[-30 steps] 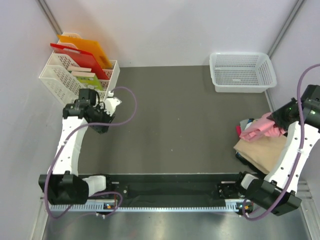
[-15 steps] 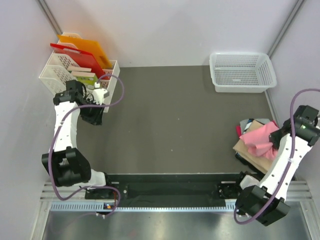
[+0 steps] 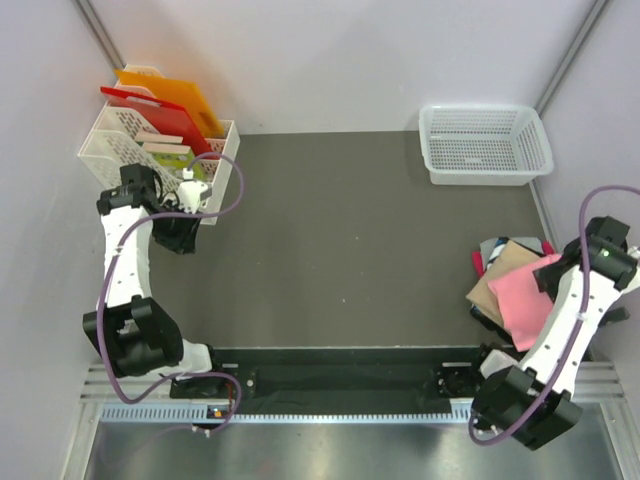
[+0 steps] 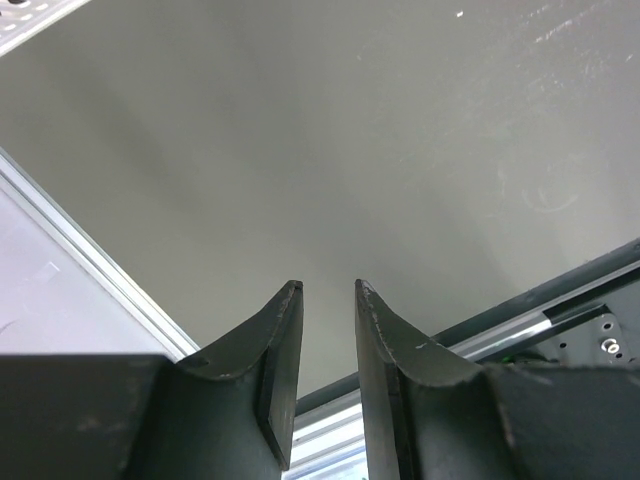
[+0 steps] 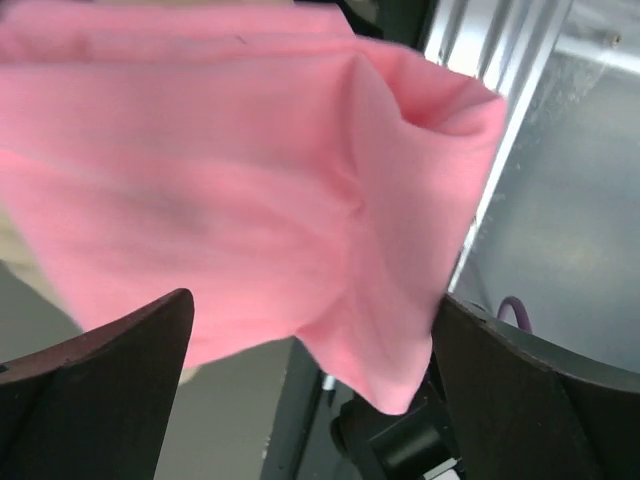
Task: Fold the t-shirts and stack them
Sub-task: Put the neatly folded tshirt into the corner of the board with the right arm
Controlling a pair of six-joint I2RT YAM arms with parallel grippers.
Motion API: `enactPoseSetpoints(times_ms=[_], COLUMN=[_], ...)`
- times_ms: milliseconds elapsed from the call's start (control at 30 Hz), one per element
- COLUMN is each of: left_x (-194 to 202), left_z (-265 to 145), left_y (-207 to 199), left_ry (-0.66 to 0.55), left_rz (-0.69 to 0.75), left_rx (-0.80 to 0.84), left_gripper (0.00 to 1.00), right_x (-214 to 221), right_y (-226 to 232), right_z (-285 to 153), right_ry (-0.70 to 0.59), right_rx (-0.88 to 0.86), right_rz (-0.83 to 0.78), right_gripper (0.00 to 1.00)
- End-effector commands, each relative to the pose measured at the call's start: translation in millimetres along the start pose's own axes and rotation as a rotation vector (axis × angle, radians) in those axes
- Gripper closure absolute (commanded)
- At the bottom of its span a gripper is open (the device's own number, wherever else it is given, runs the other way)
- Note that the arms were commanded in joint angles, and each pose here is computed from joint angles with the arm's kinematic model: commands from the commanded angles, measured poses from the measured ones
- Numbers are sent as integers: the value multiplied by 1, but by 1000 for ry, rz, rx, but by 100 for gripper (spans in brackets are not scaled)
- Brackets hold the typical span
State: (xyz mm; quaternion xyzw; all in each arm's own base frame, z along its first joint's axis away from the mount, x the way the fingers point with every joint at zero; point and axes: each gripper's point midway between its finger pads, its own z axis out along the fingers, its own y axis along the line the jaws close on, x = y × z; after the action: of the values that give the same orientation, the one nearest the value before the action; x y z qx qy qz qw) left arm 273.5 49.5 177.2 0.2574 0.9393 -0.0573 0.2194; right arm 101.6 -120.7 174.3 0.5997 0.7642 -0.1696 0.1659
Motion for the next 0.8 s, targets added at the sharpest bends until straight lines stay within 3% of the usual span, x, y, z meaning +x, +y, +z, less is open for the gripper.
enactPoseSetpoints(times_ms=[0,133,300,533,767], left_x=[2,1,-4,-3,-3], left_z=[-8,-9,-15,-20,-27], left_y=[-3,-3,-3,-1,0], left_ry=[-10,-2,-10,16,34], left_rz=[29,27,28,16,-11], left_rx=[14,31,29,24,16], left_gripper=[67,67,66,66,66], right_x=[-28,-51,-30,1,-9], right_y=[-2,21,45,75,107], right_z=[-34,-86,-107,-39,14], right_ry=[-41,-129,-67,74,123], right_rx=[3,-218,-427,-447,-389], right_rz=[15,48,41,41,50], right_gripper=[0,0,0,0,0])
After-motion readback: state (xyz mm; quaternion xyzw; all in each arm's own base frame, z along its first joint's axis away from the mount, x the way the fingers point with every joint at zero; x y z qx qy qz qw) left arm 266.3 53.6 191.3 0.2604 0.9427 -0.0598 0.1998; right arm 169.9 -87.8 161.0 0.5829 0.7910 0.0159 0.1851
